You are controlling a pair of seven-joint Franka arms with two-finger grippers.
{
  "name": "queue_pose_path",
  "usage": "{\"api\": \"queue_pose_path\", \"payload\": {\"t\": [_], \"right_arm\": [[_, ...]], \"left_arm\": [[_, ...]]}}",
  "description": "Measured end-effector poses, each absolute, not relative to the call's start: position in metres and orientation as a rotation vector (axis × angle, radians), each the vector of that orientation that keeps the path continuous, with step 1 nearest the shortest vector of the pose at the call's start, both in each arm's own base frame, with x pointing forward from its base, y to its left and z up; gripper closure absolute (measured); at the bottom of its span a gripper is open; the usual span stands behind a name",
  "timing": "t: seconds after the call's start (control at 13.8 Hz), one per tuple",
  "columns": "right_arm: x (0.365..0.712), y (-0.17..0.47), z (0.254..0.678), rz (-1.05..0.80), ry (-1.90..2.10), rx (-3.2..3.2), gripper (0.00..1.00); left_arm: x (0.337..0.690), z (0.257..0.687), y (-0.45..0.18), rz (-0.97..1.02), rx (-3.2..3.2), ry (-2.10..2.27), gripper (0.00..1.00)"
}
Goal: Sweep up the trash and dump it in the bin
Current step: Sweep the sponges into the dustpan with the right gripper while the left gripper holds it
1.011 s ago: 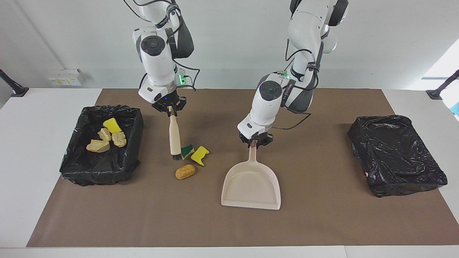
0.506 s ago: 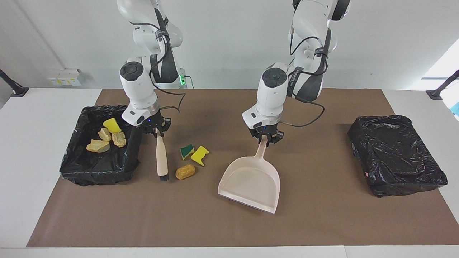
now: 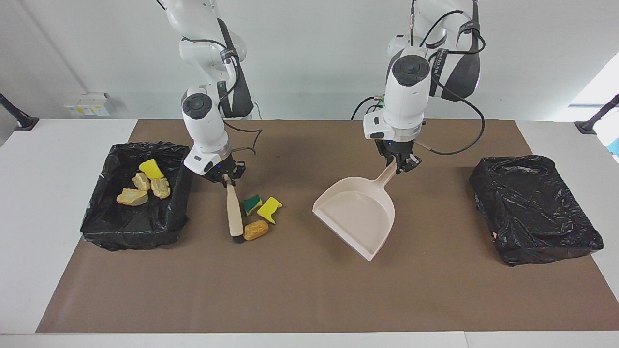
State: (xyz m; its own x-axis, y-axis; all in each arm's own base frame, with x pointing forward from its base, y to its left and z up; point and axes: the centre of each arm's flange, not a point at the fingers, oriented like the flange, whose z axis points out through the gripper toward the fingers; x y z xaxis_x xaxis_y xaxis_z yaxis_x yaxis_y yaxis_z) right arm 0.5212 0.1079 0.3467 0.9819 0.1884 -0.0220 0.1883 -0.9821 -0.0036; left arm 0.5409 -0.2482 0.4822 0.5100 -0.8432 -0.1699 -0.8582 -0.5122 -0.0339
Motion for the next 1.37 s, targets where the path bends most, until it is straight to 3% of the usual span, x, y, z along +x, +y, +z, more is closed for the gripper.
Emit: {"api": "queue_pose_path", "payload": {"t": [0.36,1.01,1.37], "right_arm": [[0.508,0.15,0.343,0.047,-0.153,-3.141,0.75],[0.489,0.212,0.334,0.066,0.04,-3.071,0.75],[0.476,0.268,0.331,0.036,-0.057,-3.043,0.75]], "left_arm": [[0.514,0.445,-0.223,0.347,-2.449,1.811,0.67],[0.498,0.408,-0.24,0.247,-2.497,1.868,0.67],[0.487,0.39,-0.25,0.248,-2.485,1.886,0.67]]}}
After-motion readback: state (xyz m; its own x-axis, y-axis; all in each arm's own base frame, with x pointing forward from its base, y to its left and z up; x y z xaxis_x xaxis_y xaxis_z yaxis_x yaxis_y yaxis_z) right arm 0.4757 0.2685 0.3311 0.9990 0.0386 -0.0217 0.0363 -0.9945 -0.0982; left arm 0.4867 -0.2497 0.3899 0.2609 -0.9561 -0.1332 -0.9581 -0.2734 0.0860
